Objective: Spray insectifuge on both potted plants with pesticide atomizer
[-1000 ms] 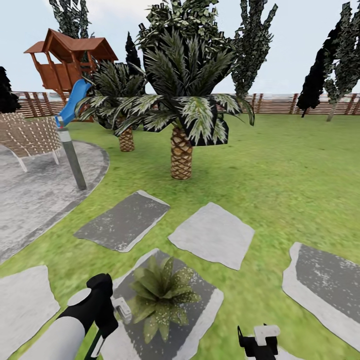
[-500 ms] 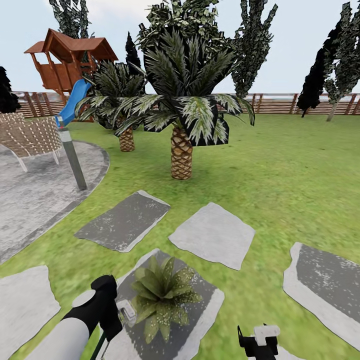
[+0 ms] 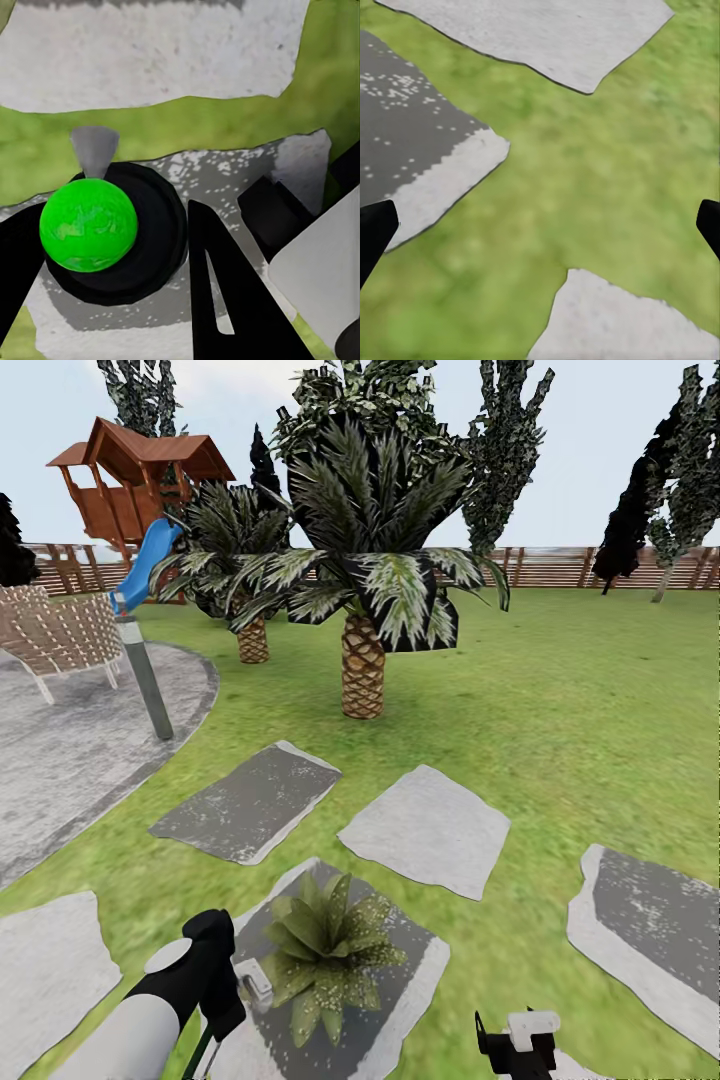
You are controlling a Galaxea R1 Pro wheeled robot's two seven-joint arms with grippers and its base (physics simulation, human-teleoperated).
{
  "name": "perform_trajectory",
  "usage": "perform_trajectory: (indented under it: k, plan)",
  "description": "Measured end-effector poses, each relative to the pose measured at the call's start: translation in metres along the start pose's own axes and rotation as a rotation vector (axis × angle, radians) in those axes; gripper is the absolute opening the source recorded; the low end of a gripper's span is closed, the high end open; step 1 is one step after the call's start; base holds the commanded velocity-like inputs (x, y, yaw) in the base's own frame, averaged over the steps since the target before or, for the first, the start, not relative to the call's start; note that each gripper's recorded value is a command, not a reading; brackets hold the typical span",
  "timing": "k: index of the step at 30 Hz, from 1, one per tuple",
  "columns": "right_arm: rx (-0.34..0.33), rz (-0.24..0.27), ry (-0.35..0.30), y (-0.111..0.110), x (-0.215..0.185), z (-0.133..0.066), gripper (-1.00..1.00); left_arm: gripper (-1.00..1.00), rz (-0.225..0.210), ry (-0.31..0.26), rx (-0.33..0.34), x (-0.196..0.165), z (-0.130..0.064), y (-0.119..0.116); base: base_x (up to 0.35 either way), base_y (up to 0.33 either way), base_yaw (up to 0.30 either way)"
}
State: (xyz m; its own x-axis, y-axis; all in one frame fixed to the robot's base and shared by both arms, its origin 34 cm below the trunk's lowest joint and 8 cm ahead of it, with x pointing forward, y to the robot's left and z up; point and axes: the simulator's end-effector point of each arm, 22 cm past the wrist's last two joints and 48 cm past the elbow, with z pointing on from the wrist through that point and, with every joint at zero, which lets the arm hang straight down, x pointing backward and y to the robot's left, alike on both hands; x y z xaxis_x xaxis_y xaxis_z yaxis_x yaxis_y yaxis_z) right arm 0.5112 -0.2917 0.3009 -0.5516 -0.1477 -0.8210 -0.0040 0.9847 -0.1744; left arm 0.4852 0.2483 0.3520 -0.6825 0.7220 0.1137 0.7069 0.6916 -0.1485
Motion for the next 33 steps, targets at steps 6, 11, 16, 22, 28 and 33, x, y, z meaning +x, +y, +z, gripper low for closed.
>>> perform_trajectory:
  k: [6, 11, 16, 22, 28, 33]
  plan:
    - [0.0, 0.0, 0.0, 0.0, 0.0, 0.0, 1.0, -1.0, 0.001, 0.009, -0.002, 0.005, 0.003, 0.0, 0.0, 0.003, -0.205]
    - [-0.001, 0.001, 0.0, 0.001, 0.0, 0.0, 1.0, -1.0, 0.004, 0.011, -0.001, 0.005, 0.005, -0.001, -0.162, 0.175, -0.012]
    - [-0.002, 0.0, -0.001, 0.001, 0.0, 0.0, 1.0, -1.0, 0.005, 0.012, -0.001, 0.005, 0.005, -0.003, 0.009, 0.295, 0.0]
    - [-0.001, 0.002, -0.002, 0.001, -0.001, 0.0, 1.0, -1.0, 0.004, 0.003, -0.004, 0.001, 0.001, -0.001, 0.195, 0.268, 0.0]
    - [-0.001, 0.002, -0.002, 0.001, -0.001, 0.0, 1.0, -1.0, 0.008, 0.011, 0.005, 0.003, 0.006, -0.005, 0.109, 0.121, -0.166]
    - [-0.001, 0.002, -0.002, 0.001, 0.0, 0.0, 1.0, -1.0, 0.004, 0.026, 0.006, 0.012, 0.01, -0.004, 0.002, 0.002, -0.016]
